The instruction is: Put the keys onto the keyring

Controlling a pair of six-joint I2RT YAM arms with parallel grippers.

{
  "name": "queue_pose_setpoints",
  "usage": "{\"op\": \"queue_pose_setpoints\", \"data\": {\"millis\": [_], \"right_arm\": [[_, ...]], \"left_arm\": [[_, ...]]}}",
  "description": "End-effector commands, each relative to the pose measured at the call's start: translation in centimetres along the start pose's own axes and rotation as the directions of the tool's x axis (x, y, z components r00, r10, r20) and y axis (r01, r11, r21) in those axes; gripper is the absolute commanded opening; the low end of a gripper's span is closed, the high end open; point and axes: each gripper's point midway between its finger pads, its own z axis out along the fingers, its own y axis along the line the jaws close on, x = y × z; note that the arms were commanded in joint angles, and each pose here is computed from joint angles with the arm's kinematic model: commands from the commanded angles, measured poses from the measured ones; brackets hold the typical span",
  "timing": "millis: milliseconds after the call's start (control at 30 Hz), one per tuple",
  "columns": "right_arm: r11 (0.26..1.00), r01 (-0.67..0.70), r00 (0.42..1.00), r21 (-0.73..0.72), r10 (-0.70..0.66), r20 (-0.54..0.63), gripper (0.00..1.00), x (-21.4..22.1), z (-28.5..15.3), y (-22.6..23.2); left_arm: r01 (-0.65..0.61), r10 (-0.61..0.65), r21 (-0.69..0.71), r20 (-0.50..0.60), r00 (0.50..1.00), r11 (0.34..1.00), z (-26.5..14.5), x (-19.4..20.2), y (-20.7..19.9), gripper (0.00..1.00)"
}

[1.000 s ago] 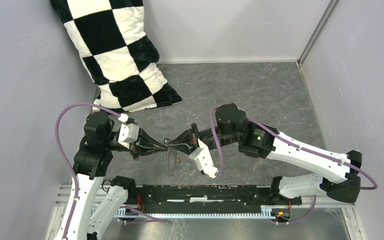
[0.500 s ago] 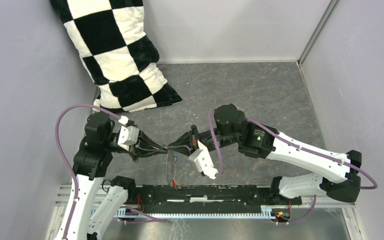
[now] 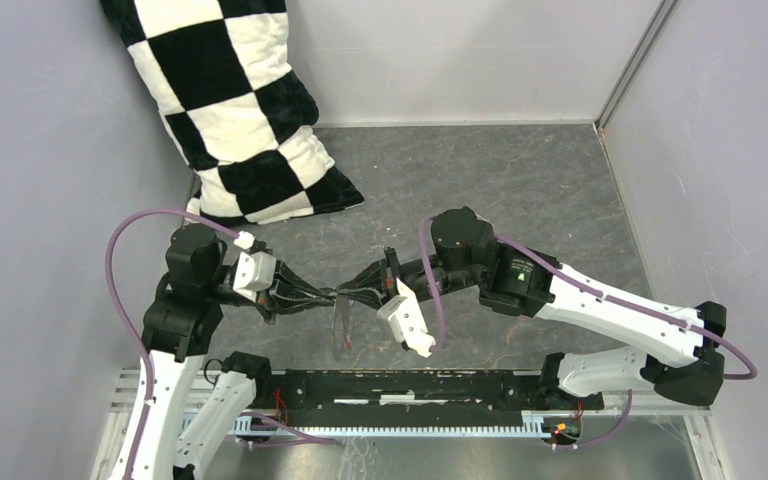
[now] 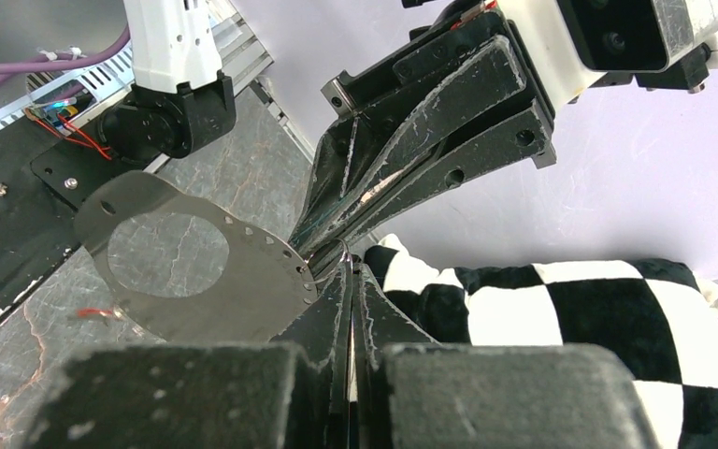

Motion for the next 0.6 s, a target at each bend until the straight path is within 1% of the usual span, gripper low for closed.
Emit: {"op": "queue_pose_setpoints", "data": {"millis": [0,100,333,433,567], "right_arm": [[0.999,0.027,1.000,0.046,-0.027,0.002,0.00,-0.9,-0.7,-1.5],[0.999,0.032,0.999,0.040,-0.032,0.014,0.00,-1.1,-0.2,-1.9],[1.000,0.025,0.997,-0.005,-0.025,0.076,0.03,-2.0,1.1,-2.3],[1.000,0.020,0.995,-0.012,-0.018,0.096,0.08,-2.4,1.4,-2.7],[0.999,0.003,0.995,-0.033,0.001,0.102,0.14,-2.3,2.0,-2.7]], "left_arm": [[-0.099,0.098,0.036,0.025,0.995,0.994,0.0,-1.7,-0.7,0.02],[-0.112,0.108,0.085,0.049,0.993,0.990,0.0,-1.7,-1.7,0.02],[-0.081,0.066,0.179,0.089,0.994,0.981,0.1,-1.4,-2.7,0.02],[-0.065,0.048,0.192,0.093,0.995,0.979,0.1,-1.0,-2.9,0.02],[-0.072,0.053,0.196,0.096,0.994,0.978,0.1,-0.9,-2.9,0.02]]}}
